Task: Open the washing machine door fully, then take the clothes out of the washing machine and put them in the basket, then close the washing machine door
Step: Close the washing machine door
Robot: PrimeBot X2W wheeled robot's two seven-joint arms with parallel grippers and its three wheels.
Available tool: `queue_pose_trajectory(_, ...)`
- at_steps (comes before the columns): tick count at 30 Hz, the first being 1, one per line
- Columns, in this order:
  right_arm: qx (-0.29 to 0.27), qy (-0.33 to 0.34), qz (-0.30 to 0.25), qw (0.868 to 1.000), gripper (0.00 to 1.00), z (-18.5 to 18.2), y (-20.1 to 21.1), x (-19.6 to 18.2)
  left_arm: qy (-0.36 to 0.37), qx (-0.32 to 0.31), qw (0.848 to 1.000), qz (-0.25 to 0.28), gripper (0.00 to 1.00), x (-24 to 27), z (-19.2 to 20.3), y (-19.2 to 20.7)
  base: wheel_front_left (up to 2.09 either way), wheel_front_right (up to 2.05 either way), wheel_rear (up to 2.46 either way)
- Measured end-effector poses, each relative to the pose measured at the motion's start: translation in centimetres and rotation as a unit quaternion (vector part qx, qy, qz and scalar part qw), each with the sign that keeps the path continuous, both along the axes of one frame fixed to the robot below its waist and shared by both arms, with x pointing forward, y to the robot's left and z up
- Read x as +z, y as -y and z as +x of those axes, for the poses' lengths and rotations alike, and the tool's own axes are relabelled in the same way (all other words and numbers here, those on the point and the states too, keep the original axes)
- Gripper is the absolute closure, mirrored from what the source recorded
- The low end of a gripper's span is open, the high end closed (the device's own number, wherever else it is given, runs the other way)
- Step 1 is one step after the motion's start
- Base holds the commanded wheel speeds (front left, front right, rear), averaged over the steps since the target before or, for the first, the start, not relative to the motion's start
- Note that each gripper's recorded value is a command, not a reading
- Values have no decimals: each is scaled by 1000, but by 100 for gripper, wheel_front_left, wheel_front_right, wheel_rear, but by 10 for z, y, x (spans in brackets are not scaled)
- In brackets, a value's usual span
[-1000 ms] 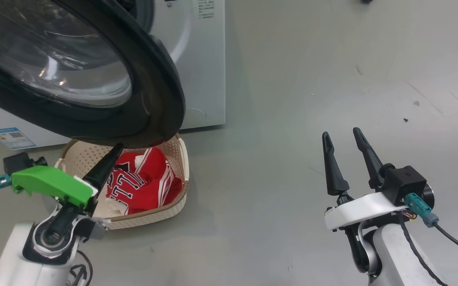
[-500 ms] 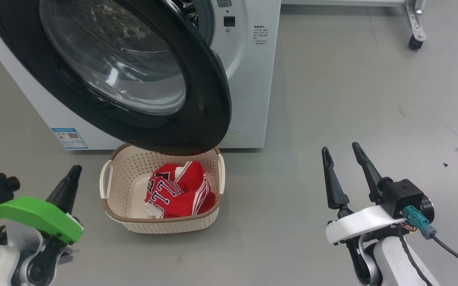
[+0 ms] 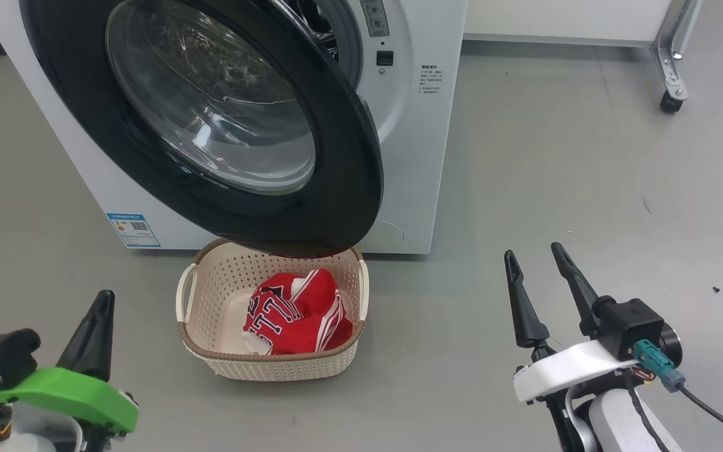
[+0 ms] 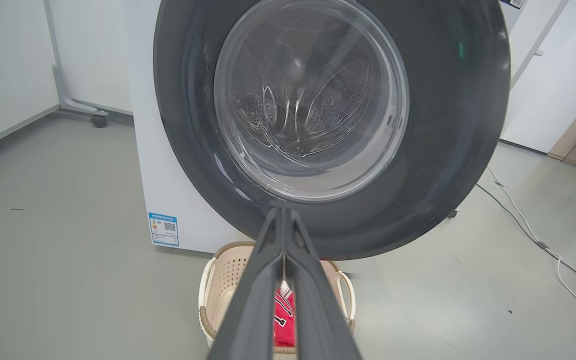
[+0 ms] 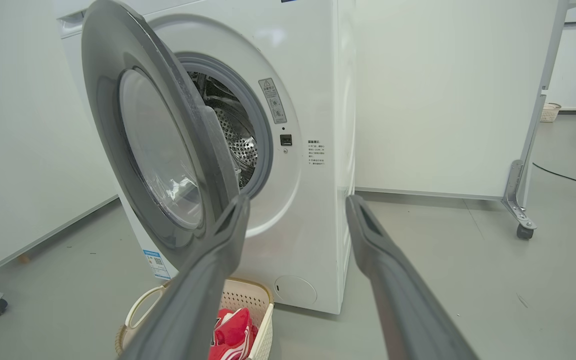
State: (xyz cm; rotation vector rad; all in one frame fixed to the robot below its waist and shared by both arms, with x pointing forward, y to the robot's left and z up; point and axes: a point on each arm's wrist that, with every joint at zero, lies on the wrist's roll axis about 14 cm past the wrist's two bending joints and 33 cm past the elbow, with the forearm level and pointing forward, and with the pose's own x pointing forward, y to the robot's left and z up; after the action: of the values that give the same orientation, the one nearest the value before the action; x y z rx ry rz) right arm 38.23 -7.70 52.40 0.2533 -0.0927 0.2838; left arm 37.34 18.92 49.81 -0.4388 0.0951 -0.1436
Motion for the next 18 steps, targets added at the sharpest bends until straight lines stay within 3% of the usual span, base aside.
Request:
queue_pose_trajectory(6, 2, -2, 1, 1000, 0, 0, -1, -1, 16, 11, 999, 26, 100, -6, -10, 2, 0, 0, 0)
queue_pose_trajectory(7, 2, -2, 1, 1000, 0, 0, 0, -2, 16, 16, 999, 30, 67, -8, -12, 1, 0, 0, 0)
queue_pose_trajectory(8, 2, -2, 1, 1000, 0, 0, 0, -2, 13, 20, 999, 37, 0, -10, -13, 0, 0, 0, 0)
queue_pose_trajectory(18, 2, -8, 1, 1000, 0, -4, 1, -6, 7, 25, 998, 55, 0, -16, -18, 2, 0, 0, 0)
